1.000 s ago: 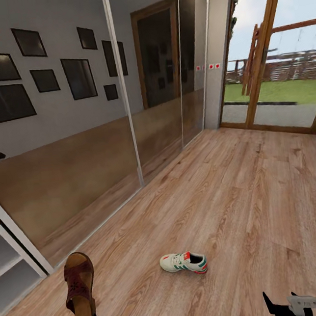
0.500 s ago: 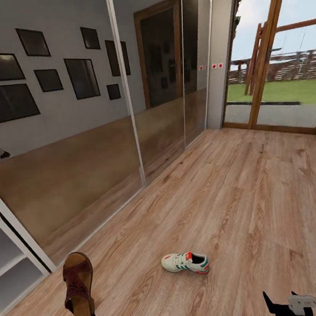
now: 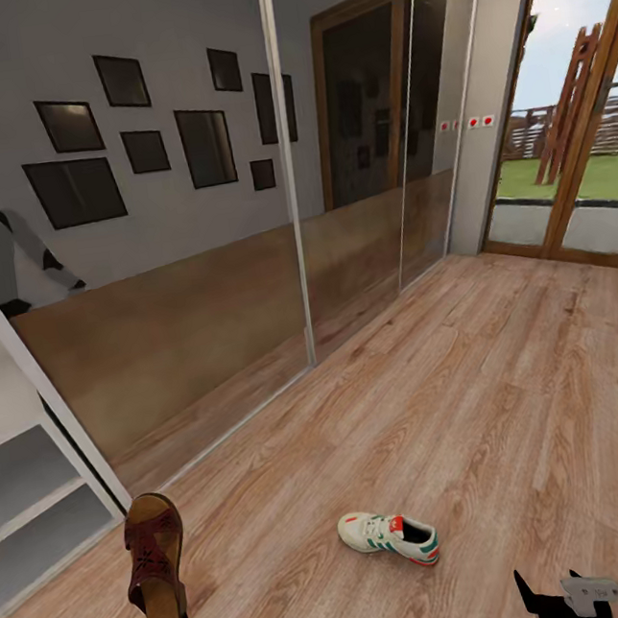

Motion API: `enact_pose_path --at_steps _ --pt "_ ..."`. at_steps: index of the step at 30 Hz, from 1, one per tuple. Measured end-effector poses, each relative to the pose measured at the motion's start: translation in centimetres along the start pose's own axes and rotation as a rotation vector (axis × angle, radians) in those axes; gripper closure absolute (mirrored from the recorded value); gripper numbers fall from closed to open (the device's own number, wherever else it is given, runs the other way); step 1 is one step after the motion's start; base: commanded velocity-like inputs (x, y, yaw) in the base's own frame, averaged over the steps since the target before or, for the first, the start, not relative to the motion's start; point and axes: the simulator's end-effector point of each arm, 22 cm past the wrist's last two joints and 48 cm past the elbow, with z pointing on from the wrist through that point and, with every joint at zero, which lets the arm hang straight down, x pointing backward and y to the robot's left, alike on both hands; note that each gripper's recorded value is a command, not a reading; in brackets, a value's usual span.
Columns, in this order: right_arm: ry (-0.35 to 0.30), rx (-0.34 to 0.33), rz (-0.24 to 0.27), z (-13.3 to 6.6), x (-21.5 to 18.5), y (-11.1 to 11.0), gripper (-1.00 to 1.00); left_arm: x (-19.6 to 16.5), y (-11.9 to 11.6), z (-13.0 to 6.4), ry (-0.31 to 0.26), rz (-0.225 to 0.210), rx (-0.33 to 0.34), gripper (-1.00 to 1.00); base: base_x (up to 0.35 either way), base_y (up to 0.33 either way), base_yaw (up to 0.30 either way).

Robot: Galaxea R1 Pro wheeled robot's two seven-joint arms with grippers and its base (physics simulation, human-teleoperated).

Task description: Pick up the two gym shoes and the two sandals from the corridor floor and place them onto the hallstand (shoe rack) in the corridor, making sure they are on the rack and not on the floor. Arrange them so the two gym shoes are next to each other and the two sandals are next to each other.

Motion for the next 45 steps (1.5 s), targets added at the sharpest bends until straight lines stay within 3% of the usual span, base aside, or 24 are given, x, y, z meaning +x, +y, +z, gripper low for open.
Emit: enact_pose_path --at_steps 10,22,45 --pt "0.003 -0.001 0.000 -0.01 0.13 0.11 -1.00 0.06 0.06 0.00 0.002 -0.001 -0.002 1.00 0.226 -0.146 0.279" --pt "0.010 -0.001 -0.001 -0.04 0.42 0.12 -1.00 0.25 -0.01 -0.03 0.006 -0.001 -0.001 1.00 0.011 -0.030 0.279" --pt "0.018 -0.001 -0.002 -0.06 0.83 0.11 -1.00 0.65 0.00 -0.10 0.015 0.000 -0.002 1.00 0.000 -0.249 0.279"
